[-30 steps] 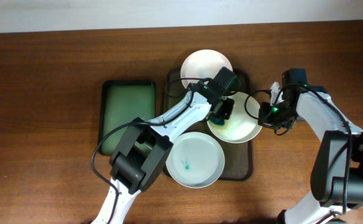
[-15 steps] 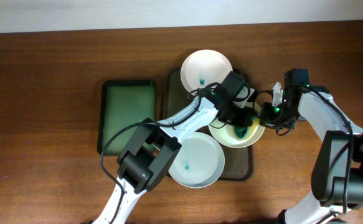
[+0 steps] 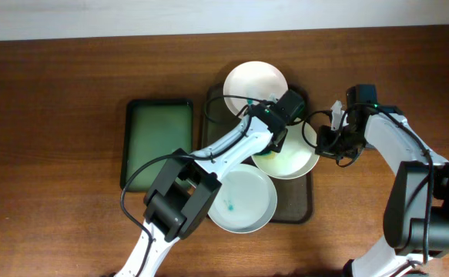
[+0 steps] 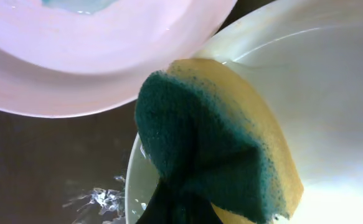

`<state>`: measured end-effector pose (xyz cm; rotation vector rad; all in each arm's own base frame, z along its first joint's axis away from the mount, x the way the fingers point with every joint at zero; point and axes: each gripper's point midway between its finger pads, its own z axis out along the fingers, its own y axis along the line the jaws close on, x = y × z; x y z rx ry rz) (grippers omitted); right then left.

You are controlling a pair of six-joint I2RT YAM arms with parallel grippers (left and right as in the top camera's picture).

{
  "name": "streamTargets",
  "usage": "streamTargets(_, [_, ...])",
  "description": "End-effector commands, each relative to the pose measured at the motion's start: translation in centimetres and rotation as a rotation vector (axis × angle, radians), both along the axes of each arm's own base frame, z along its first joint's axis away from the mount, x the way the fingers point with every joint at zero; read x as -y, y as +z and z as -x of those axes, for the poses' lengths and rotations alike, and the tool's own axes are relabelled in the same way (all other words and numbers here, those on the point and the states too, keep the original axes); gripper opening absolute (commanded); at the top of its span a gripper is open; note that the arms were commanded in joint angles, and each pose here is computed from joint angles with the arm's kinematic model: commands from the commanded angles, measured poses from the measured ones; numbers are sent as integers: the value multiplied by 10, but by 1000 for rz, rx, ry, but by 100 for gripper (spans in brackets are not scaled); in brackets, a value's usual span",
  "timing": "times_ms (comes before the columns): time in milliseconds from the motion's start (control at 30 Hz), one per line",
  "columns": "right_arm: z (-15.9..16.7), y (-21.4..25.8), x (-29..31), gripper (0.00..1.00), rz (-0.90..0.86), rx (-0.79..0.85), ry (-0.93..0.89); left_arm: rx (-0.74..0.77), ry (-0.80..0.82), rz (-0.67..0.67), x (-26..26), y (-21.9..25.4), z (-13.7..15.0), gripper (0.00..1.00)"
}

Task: Clean dirty plates on tray and stack at the side
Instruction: 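Scrub the right plate with the sponge while the right gripper holds it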

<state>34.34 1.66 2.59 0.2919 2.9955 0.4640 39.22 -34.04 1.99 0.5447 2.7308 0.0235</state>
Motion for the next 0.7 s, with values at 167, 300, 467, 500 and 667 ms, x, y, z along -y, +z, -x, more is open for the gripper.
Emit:
streamTargets(167, [1,-2,10,4,47,-8,-14,-373,-297,593,115,13,68,0])
streamTargets(300, [1,-2,10,4,47,-9,-14,-353,-370,591,128,15,80,1])
streamTargets(467, [1,-2,10,4,47,-9,-14,-311,-331,523,118,7,71,0])
streamTargets(500, [1,-2,10,4,46,-9,-14,-277,-302,471,110,1,64,0])
streamTargets(667, [1,-2,10,4,46,-10,-14,-12,-91,-1,20,-20,10,0])
